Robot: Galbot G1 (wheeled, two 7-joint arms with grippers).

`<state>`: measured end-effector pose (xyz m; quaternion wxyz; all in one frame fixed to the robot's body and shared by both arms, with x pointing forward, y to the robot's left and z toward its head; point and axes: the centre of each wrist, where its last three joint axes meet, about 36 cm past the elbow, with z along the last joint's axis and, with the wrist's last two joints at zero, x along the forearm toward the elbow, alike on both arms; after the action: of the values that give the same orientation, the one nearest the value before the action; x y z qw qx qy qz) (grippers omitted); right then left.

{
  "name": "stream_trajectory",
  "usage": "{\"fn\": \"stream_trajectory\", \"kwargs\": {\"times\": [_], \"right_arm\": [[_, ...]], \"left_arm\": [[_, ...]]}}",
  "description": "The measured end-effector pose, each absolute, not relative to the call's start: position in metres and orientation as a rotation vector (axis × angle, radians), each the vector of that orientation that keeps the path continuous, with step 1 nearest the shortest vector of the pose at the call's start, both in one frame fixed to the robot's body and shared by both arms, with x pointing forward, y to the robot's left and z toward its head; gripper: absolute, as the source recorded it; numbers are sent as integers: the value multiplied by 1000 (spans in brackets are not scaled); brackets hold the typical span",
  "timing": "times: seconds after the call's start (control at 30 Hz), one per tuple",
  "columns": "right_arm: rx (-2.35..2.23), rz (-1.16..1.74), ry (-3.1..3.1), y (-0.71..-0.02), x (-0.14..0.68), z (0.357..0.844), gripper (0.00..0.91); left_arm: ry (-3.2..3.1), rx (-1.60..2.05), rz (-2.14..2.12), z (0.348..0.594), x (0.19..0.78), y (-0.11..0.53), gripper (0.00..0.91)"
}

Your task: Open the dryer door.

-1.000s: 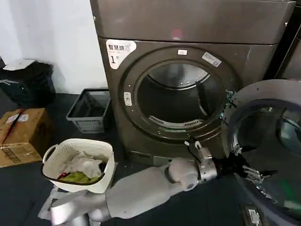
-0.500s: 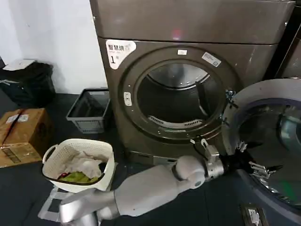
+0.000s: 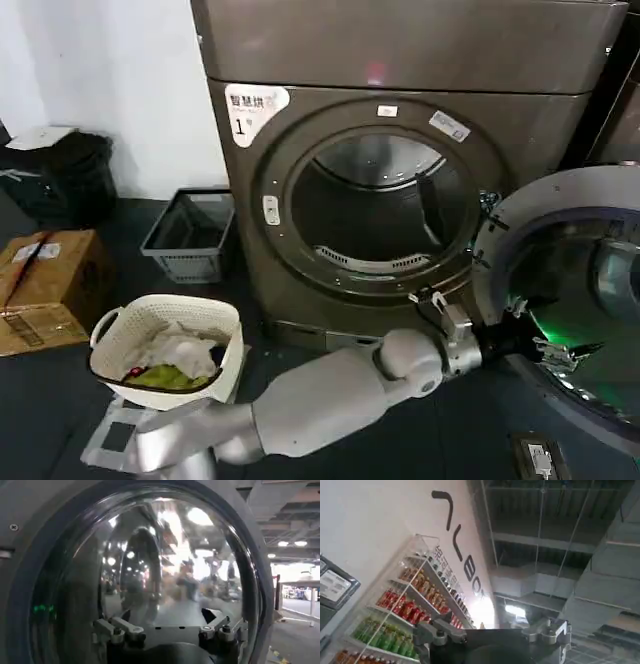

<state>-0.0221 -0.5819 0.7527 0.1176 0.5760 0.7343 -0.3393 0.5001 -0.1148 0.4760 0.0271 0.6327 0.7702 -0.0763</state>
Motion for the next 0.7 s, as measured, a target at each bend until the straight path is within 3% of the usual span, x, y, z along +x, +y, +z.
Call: {"fn": "stream_trajectory", "kwargs": {"times": [0.7], "right_arm": [[1681, -1001, 2140, -582, -25, 758, 907]], "left_arm": [[2347, 1971, -171, 476, 499, -106, 907]]}}
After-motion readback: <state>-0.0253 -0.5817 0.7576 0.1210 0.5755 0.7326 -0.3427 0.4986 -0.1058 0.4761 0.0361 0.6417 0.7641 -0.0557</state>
